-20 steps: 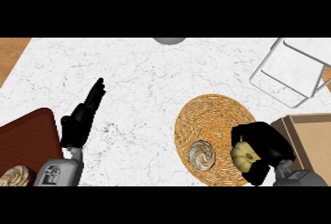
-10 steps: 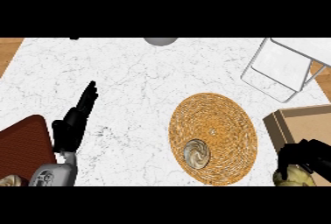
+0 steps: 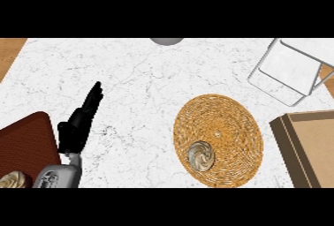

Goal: Pick the squash from the placemat and place it in the tiered shelf

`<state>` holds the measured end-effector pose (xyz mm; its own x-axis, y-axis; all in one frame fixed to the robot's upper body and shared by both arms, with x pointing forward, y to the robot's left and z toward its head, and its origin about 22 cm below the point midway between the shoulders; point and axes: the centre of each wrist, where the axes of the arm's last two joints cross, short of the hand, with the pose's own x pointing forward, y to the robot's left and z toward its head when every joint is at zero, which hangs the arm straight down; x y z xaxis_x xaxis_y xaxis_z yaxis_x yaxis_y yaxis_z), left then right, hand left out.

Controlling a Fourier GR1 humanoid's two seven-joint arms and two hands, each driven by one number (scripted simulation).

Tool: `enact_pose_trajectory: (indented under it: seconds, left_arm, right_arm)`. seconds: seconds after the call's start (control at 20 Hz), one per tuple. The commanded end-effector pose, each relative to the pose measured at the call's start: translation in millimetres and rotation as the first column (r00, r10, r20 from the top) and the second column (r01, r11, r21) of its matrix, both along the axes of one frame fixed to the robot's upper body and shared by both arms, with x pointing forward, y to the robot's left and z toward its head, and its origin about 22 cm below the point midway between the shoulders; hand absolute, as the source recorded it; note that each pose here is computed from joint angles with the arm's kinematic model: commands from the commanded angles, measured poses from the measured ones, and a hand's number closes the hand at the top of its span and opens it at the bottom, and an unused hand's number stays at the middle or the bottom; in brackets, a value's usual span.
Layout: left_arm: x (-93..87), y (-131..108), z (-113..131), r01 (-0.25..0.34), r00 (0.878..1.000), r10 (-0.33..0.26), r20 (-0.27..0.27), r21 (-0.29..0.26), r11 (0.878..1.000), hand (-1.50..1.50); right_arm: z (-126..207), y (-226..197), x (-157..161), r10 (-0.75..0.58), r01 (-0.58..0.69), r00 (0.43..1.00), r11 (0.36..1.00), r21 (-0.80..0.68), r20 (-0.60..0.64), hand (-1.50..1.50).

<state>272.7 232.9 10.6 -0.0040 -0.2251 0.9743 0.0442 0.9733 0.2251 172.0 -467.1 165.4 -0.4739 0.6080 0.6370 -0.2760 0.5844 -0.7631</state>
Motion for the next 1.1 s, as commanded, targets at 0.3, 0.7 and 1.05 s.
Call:
enact_pose_trajectory:
  seconds: [0.3, 0.7, 1.05]
  left_arm:
    - [19.6, -12.7, 15.5, 0.046, 0.999, -0.046, 0.007, 0.002, 0.999, 0.0]
    - [12.6, -21.0, 16.3, 0.064, 0.998, -0.064, 0.003, -0.009, 0.998, 0.0]
    - [14.9, -8.1, 10.1, 0.06, 0.998, -0.06, -0.004, 0.003, 0.998, 0.0]
  right_arm:
    - [93.0, -63.4, -17.7, -0.09, 0.062, 0.982, 0.984, 0.165, 0.165, 1.5]
    - [117.4, -76.1, 15.9, -0.211, 0.167, 0.954, 0.963, 0.21, 0.211, 1.5]
    - [154.0, -63.2, 33.0, -0.276, 0.213, 0.927, 0.944, 0.25, 0.252, 1.5]
